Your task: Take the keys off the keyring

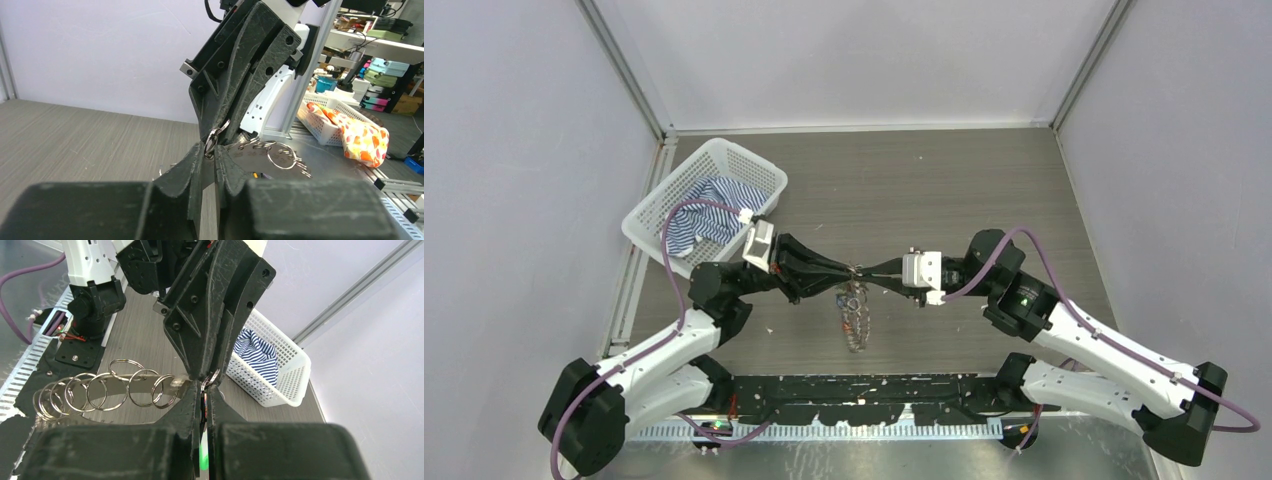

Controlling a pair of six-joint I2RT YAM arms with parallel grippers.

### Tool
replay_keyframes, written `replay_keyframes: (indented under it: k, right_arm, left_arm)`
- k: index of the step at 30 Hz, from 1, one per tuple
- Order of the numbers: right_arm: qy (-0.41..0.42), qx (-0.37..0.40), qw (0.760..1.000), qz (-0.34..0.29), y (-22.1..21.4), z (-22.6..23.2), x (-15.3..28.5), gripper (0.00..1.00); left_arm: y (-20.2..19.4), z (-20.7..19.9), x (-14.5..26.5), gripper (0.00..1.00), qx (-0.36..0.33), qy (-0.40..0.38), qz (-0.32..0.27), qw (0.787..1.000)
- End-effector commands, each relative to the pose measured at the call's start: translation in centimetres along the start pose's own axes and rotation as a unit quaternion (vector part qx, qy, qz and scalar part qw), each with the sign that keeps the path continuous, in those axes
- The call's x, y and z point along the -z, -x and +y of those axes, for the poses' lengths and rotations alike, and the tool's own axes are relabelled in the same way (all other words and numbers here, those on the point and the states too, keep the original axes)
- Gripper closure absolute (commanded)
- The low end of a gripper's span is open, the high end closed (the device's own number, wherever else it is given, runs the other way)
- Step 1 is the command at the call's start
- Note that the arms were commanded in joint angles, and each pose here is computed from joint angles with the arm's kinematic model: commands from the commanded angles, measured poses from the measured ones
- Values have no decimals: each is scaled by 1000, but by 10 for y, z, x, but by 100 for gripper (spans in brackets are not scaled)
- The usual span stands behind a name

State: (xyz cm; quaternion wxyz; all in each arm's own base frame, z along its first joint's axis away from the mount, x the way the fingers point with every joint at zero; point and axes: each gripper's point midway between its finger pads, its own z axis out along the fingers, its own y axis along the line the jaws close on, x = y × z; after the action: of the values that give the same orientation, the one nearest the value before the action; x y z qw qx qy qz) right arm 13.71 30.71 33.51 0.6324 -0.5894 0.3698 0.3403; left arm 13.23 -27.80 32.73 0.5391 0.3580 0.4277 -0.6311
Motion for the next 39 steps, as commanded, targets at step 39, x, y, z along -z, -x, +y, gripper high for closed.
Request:
replay_keyframes:
  k: [39]
  right_arm:
    - [-160,-278,906,276,-164,37,35,90]
  left_arm:
    - [-160,57,40,100,-161,219,187,944]
